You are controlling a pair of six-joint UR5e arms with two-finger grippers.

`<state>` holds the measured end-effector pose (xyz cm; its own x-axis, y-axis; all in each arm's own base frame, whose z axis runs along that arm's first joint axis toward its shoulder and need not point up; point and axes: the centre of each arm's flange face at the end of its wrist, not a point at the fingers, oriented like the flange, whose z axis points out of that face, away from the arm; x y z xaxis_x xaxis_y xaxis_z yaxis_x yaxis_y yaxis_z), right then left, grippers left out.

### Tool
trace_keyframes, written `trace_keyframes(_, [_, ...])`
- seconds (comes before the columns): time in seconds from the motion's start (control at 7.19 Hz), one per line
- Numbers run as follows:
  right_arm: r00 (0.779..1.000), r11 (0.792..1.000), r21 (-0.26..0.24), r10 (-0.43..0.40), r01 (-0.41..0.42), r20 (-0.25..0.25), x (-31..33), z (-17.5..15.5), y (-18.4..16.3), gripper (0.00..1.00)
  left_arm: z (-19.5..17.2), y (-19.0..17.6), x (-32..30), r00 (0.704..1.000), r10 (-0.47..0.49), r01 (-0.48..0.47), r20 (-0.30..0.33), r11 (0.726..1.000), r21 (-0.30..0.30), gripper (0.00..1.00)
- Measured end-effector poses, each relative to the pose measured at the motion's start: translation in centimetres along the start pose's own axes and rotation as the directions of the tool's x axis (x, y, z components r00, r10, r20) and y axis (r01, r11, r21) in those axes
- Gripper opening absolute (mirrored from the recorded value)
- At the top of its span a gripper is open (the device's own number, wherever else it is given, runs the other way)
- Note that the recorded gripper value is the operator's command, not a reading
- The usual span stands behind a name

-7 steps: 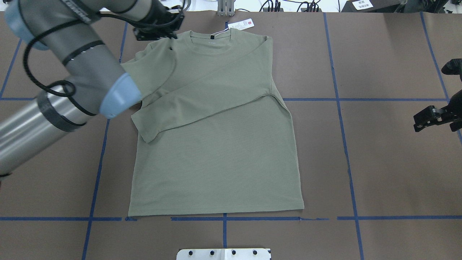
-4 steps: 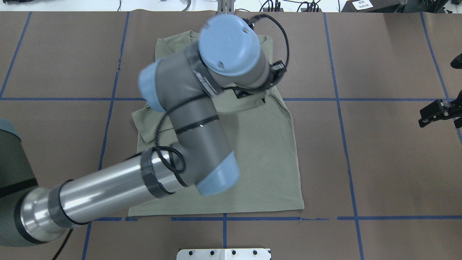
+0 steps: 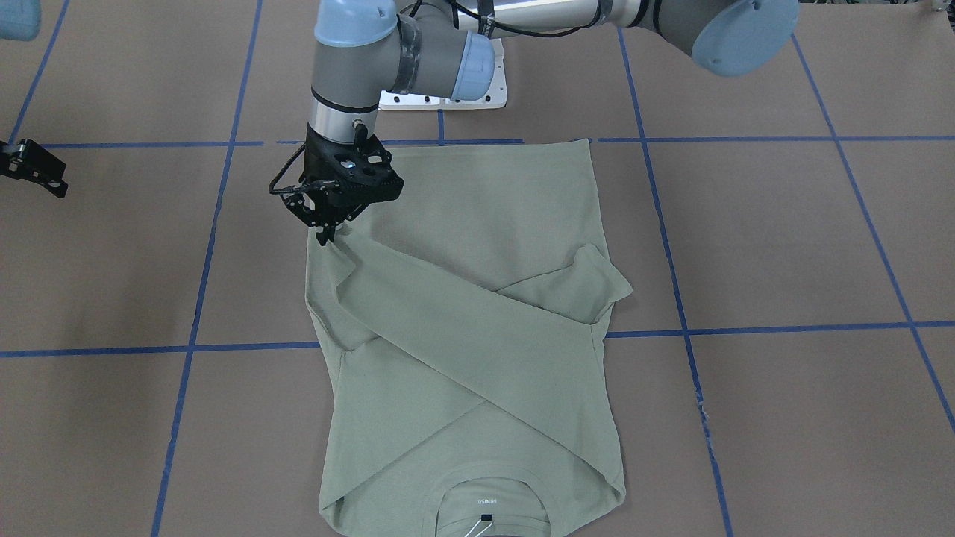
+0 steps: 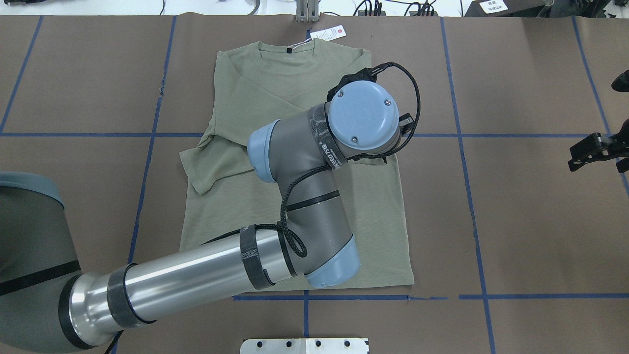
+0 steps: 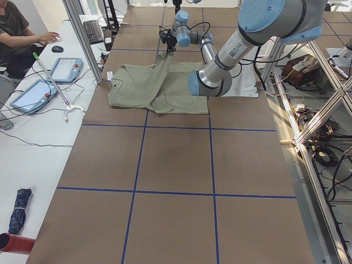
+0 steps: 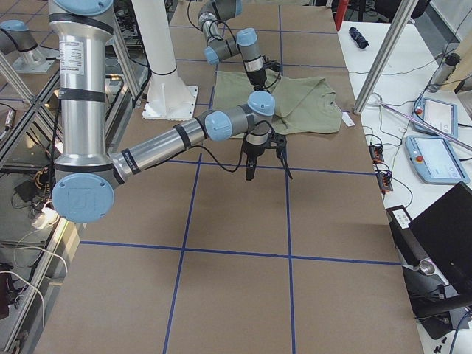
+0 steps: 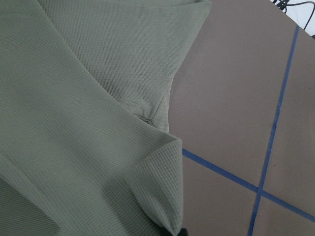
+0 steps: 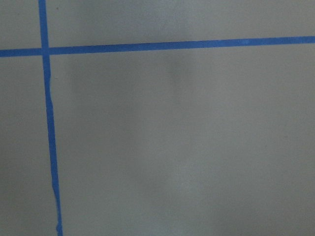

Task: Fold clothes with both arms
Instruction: 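Carry the sleeve cuff across the shirt body with the left gripper, then release the sleeve and move both grippers to the shirt hem corners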

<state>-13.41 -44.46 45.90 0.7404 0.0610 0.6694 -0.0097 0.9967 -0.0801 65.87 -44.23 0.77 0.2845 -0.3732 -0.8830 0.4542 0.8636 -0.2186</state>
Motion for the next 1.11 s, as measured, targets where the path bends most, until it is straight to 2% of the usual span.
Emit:
trace_keyframes(0.28, [1.000,1.000,0.002,-0.003,0.003,0.002,-0.5,0.2,-1.0,1.00,0.6,3.0,0.7,0.999,0.018,-0.020,-0.046,0.999,-0.039,1.00])
trace_keyframes(0.56, [0.999,1.000,0.007,-0.021,0.021,0.031,-1.6,-0.1,-1.8,1.00,0.7,2.9,-0.4,0.992,0.099,-0.102,-0.076,0.994,-0.041,1.00])
trace_keyframes(0.83, [0.995,0.999,0.024,-0.028,0.026,0.092,-3.5,-0.1,-1.7,1.00,-1.4,-0.1,-4.3,0.980,0.181,-0.183,-0.080,0.983,-0.016,1.00])
trace_keyframes(1.11, [0.989,0.998,0.053,0.023,-0.031,0.143,-9.9,2.5,0.4,1.00,-4.7,-3.9,-11.1,0.958,0.287,-0.288,-0.020,0.957,-0.034,1.00])
